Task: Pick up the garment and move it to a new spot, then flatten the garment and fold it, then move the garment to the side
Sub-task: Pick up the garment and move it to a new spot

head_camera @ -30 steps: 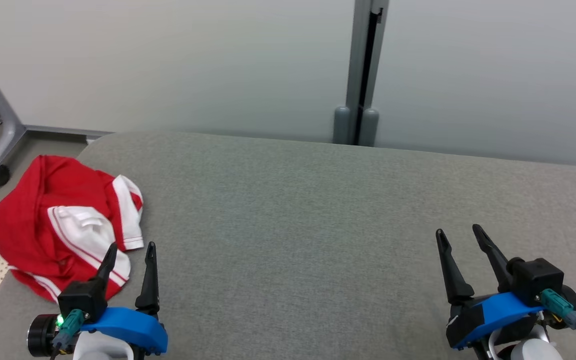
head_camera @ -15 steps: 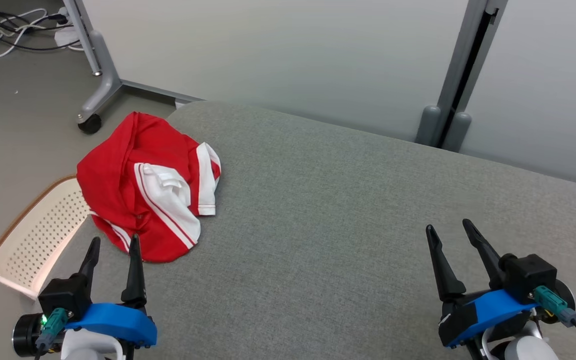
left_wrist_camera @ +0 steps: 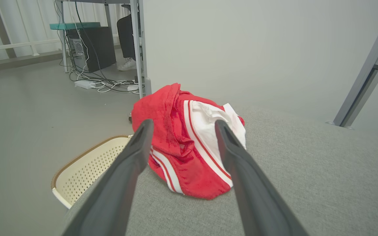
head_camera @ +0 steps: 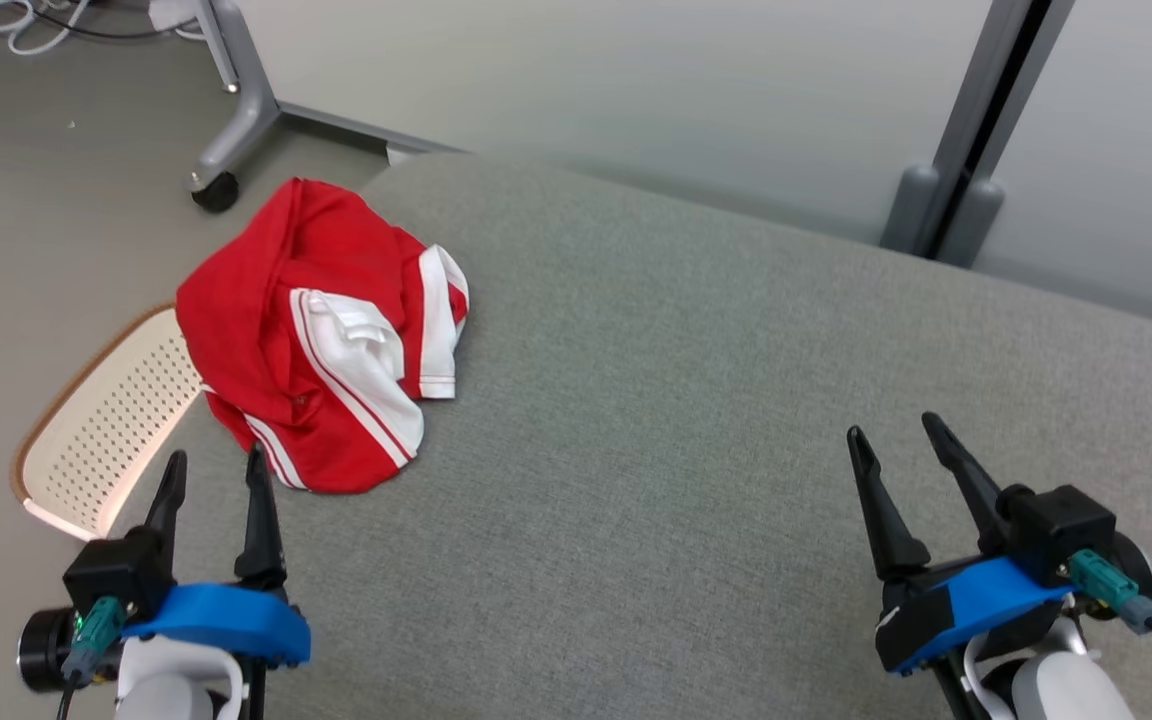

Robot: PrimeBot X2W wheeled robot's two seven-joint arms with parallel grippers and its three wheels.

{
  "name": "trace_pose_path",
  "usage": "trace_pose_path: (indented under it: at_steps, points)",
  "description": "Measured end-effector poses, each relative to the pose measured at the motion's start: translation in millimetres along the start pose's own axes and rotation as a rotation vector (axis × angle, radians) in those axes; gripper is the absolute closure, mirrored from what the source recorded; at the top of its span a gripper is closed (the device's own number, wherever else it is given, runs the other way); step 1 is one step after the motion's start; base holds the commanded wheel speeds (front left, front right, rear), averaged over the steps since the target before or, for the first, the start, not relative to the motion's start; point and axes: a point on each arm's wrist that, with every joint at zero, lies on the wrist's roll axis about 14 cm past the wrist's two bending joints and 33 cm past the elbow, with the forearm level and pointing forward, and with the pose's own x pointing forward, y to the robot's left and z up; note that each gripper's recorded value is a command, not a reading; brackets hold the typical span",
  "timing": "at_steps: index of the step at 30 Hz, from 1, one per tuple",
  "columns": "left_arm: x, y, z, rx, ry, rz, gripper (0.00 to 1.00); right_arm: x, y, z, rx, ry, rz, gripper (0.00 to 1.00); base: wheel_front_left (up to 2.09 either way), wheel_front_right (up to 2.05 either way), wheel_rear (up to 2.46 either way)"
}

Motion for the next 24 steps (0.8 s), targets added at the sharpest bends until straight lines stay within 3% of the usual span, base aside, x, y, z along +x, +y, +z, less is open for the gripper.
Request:
trace_pose_path:
  at_steps: [7,15,24]
  points:
    - [46,-32,-8,0.014,0.047,-0.064,0.00,14,-26,-16,0.001,0.040,-0.023,0.00,0.00,0.00,0.00]
    - [110,-61,-53,0.007,0.233,-0.112,0.00,31,-56,-55,0.013,0.124,-0.045,0.00,0.00,0.00,0.00]
    - [138,-45,-98,0.013,0.427,-0.033,0.00,37,-76,-86,0.030,0.182,-0.062,0.00,0.00,0.00,0.00]
